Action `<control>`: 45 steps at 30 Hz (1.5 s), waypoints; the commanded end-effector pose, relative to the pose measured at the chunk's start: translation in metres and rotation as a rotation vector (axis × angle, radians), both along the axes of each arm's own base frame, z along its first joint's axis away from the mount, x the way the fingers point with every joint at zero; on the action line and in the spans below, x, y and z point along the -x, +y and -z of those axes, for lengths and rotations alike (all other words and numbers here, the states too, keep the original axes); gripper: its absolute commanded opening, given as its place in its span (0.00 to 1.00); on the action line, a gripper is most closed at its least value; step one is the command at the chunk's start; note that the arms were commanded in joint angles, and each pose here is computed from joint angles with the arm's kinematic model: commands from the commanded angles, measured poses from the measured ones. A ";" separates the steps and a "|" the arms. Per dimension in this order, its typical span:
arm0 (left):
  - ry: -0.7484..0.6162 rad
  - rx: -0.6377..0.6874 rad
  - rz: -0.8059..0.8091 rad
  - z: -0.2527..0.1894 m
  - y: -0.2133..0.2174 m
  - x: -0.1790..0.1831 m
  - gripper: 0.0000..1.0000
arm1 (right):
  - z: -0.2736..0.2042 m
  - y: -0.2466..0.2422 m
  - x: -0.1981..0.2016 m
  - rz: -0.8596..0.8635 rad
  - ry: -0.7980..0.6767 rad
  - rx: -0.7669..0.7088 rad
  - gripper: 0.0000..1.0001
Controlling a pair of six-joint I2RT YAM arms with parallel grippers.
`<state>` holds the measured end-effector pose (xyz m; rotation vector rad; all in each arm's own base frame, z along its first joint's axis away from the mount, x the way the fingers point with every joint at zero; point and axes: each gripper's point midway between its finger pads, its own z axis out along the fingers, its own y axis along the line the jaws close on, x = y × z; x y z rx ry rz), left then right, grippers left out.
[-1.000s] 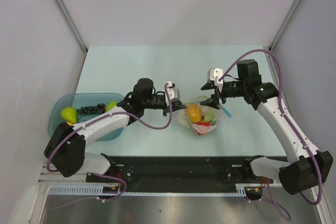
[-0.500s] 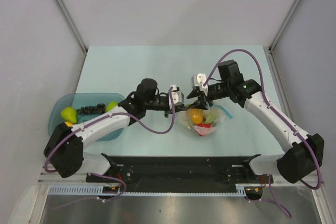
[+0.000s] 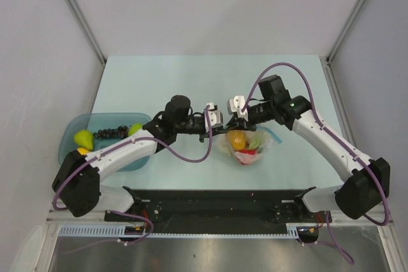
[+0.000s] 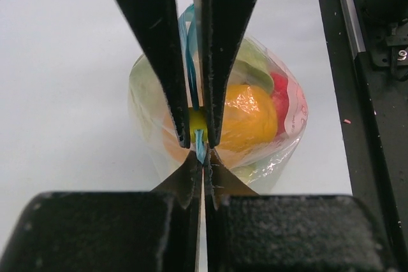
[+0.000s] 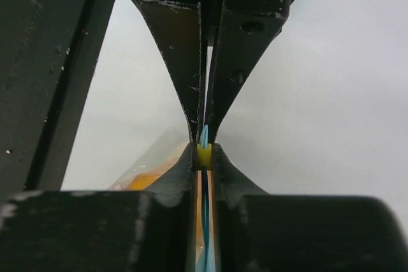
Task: Place the food in the zip-top bag and seal the zipper
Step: Adjust the zipper food storage bag at the center of the board.
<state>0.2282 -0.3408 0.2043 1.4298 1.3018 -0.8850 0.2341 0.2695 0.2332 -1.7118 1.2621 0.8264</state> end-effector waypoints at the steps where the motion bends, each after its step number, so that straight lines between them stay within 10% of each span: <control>1: -0.080 0.075 0.000 -0.035 0.001 0.003 0.00 | -0.009 -0.005 -0.008 0.016 -0.059 0.015 0.00; 14: -0.115 0.087 -0.051 -0.040 0.017 0.001 0.00 | -0.005 -0.025 -0.011 0.067 -0.042 0.038 0.00; 19: -0.102 0.062 -0.048 -0.044 0.016 0.000 0.54 | -0.014 -0.022 -0.012 0.072 -0.054 0.012 0.00; 32: -0.103 0.081 -0.031 -0.055 -0.005 -0.006 0.49 | -0.033 -0.012 -0.006 0.076 -0.061 -0.051 0.00; 40: -0.105 0.077 -0.023 -0.056 -0.013 -0.010 0.18 | -0.032 -0.012 -0.002 0.069 -0.063 -0.048 0.00; 45: -0.077 0.087 -0.021 -0.060 -0.013 -0.007 0.26 | -0.029 -0.011 0.000 0.065 -0.055 -0.041 0.00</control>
